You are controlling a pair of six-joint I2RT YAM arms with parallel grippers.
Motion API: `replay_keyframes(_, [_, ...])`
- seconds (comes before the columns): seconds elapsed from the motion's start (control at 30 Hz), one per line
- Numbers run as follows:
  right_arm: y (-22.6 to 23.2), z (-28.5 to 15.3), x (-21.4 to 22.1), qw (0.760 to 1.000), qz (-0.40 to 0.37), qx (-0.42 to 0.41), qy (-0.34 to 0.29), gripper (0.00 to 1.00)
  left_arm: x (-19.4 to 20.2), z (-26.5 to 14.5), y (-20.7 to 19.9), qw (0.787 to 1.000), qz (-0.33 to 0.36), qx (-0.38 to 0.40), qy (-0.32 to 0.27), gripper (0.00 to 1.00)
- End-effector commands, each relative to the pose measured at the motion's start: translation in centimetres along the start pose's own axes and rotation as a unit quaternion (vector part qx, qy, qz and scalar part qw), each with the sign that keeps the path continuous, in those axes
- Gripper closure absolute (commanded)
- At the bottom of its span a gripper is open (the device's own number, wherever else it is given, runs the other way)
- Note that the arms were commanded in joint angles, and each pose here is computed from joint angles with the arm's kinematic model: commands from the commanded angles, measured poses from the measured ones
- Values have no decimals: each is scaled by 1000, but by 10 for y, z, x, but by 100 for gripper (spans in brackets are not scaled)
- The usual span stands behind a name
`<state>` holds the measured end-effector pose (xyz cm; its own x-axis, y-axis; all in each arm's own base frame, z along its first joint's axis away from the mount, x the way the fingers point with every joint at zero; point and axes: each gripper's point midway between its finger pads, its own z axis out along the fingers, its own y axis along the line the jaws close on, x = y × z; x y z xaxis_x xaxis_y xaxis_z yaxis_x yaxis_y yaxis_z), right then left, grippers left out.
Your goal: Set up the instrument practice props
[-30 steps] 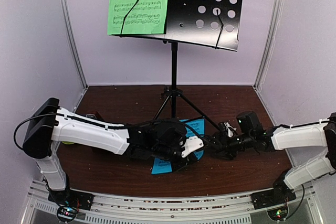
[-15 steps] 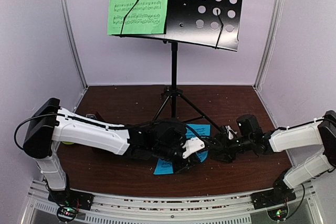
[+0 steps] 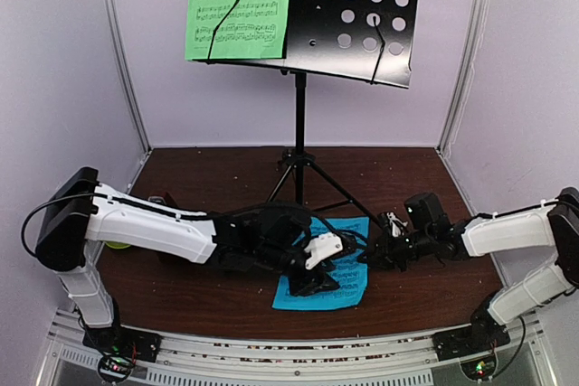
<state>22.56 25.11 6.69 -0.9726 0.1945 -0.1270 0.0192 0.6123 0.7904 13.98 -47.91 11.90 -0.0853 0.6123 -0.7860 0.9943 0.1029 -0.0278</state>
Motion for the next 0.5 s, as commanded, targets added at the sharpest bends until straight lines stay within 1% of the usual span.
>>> replay_keyframes(0.0, [-6, -15, 10, 996, -81, 29, 8, 100, 1, -61, 47, 992, -95, -60, -56, 49])
replay_keyframes(0.13, [1, -32, 16, 989, -146, 33, 7, 100, 25, -97, 73, 983, -129, -113, -66, 41])
replay_keyframes(0.23, [15, -44, 17, 982, -187, 23, 2, 100, 36, -109, 84, 979, -140, -133, -60, 40])
replay_keyframes(0.3, [23, -49, 19, 977, -212, 21, 7, 100, 36, -113, 89, 978, -146, -134, -61, 39])
replay_keyframes(0.47, [47, -57, 39, 954, -293, 28, 51, 100, 12, -126, 89, 980, -129, -124, -82, 34])
